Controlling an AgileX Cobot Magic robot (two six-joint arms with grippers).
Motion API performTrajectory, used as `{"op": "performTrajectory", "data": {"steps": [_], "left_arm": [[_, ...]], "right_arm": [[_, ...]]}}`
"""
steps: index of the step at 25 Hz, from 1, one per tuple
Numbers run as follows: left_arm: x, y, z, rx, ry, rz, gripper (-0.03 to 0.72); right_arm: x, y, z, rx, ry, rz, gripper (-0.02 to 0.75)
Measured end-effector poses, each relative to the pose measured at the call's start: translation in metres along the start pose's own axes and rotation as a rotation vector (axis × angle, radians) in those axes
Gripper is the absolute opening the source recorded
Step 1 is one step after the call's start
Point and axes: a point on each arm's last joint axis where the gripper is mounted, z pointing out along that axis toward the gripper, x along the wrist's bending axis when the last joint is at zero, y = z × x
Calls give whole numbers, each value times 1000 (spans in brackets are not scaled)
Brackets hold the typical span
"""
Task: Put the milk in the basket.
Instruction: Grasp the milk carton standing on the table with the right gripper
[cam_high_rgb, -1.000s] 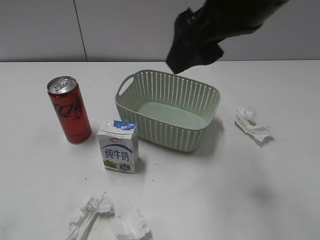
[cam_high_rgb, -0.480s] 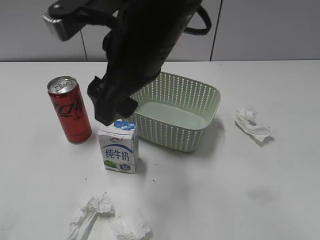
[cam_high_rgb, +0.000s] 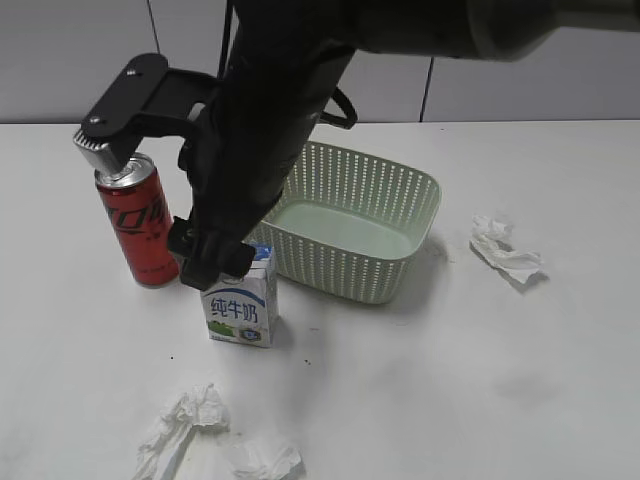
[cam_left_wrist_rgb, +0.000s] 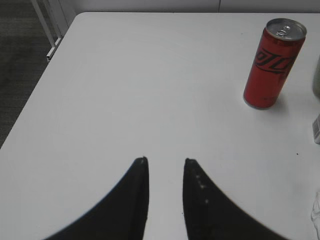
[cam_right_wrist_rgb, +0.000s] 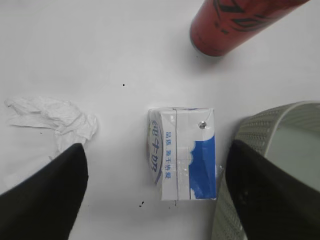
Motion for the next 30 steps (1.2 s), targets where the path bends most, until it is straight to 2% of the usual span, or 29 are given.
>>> {"op": "performTrajectory", "data": {"steps": [10,19,30], "left_arm": [[0,0,0,0,0,0,202],[0,0,0,0,0,0,202],[0,0,0,0,0,0,202]], "right_arm": [[-5,-7,40,45,-18,-80,656],[-21,-14,46,42,-50,-60,655],[-20,-25,83,83,-2,-32,642]]}}
